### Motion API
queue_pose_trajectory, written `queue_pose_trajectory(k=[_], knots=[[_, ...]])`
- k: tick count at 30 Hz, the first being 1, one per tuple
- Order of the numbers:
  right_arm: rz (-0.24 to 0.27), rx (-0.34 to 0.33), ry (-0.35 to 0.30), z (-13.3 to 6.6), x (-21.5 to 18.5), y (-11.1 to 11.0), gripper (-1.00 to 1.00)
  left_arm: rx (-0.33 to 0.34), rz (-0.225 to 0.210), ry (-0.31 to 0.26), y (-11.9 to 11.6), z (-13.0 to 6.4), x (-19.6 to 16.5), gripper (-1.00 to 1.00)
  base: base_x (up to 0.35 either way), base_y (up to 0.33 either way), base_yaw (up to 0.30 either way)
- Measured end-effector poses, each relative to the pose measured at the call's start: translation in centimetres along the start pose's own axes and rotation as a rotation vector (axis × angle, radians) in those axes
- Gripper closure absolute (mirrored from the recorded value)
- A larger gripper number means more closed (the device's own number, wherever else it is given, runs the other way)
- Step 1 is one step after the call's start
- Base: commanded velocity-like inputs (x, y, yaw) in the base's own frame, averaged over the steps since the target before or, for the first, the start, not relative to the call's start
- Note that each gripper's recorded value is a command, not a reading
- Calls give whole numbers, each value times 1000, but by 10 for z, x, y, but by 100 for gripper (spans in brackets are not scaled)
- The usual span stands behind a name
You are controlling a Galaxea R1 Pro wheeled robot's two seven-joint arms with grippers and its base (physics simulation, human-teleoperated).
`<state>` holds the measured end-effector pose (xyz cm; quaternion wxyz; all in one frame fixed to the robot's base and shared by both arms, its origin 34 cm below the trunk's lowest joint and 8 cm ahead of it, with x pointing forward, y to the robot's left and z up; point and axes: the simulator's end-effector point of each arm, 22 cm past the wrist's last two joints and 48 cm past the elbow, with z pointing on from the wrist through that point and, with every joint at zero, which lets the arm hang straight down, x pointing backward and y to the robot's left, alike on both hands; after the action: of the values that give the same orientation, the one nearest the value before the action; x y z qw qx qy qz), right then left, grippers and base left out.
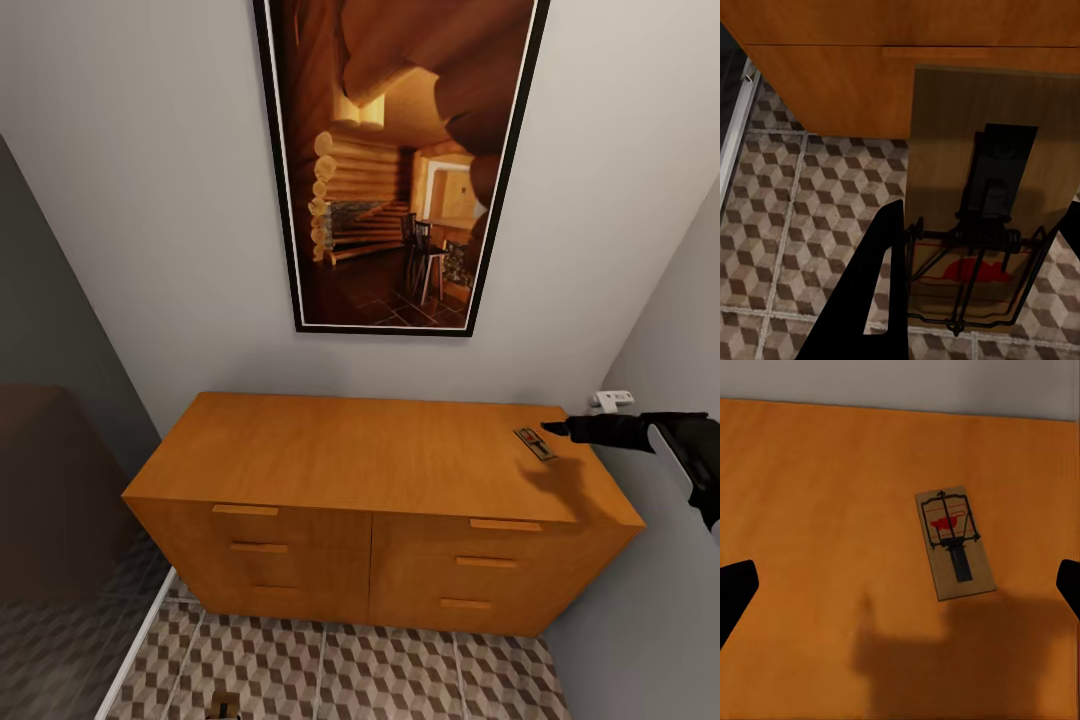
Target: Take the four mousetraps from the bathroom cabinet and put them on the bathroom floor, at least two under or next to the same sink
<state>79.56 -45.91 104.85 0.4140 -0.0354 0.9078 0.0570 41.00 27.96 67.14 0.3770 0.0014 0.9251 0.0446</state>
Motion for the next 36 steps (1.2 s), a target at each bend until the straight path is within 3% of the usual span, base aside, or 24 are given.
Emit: queue_pose_trajectory(k=[17,36], knots=[[-27,38,47,4,21,-15,-100,0,0,-1,0,0,0,100,14,0,0],[-15,44,82,14,39,-20,-100,0,3,14,2,-1,7,100,35,0,0]])
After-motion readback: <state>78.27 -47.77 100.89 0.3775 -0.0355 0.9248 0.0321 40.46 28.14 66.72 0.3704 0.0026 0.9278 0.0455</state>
